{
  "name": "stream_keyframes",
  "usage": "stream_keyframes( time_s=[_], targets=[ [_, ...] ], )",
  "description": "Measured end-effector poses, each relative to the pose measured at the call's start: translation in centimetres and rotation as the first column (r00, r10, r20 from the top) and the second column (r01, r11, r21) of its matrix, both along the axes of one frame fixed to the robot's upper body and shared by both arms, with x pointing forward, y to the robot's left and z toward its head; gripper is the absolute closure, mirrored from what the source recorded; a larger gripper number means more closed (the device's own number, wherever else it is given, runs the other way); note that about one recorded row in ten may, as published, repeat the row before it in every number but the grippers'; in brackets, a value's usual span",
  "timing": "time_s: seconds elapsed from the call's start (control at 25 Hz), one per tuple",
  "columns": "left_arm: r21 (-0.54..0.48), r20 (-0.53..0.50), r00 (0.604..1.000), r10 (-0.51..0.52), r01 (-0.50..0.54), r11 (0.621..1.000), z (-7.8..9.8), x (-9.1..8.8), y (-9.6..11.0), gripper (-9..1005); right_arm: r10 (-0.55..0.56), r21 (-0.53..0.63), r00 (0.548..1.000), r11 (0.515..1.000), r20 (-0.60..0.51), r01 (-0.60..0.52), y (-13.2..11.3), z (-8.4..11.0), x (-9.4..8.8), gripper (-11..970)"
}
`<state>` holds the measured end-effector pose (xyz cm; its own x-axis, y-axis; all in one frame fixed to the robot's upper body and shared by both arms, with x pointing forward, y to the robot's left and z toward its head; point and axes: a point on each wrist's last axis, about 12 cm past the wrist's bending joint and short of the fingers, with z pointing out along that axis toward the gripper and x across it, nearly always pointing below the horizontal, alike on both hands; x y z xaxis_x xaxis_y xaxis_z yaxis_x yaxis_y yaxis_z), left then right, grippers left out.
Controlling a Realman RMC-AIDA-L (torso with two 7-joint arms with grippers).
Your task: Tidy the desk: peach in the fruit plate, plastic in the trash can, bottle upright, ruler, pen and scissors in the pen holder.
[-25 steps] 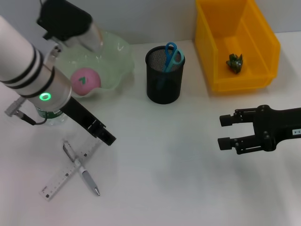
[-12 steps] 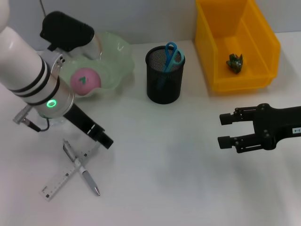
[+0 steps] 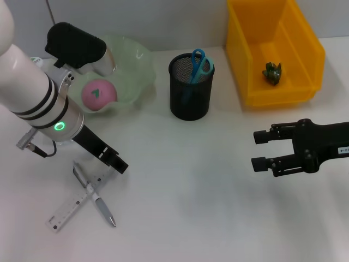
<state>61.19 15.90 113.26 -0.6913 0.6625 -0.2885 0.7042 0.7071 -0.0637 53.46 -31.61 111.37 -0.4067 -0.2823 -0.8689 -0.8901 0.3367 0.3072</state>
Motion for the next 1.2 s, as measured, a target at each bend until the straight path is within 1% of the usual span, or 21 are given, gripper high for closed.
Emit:
stream_keyframes(
  time_s=[0.48, 0.88, 1.2],
  targets=[
    [0.005, -0.019, 1.0, -0.006, 0.007, 1.0, -0.7, -0.2, 0.2, 252, 0.002, 0.004, 1.0, 1.0, 0.0, -0.002, 0.2, 0.0, 0.0, 184],
    [0.005, -0.012, 1.0, -0.008, 0.008, 1.0, -0.8, -0.1, 0.3, 265, 0.004, 0.009, 1.0, 1.0, -0.001, -0.004, 0.4, -0.1, 0.0, 185],
    [0.015, 0.0, 1.0, -0.021, 0.021, 1.0, -1.1, -0.2, 0.1, 297, 0.012, 0.013, 1.0, 1.0, 0.002, -0.012, 0.7, 0.0, 0.2, 186]
  ],
)
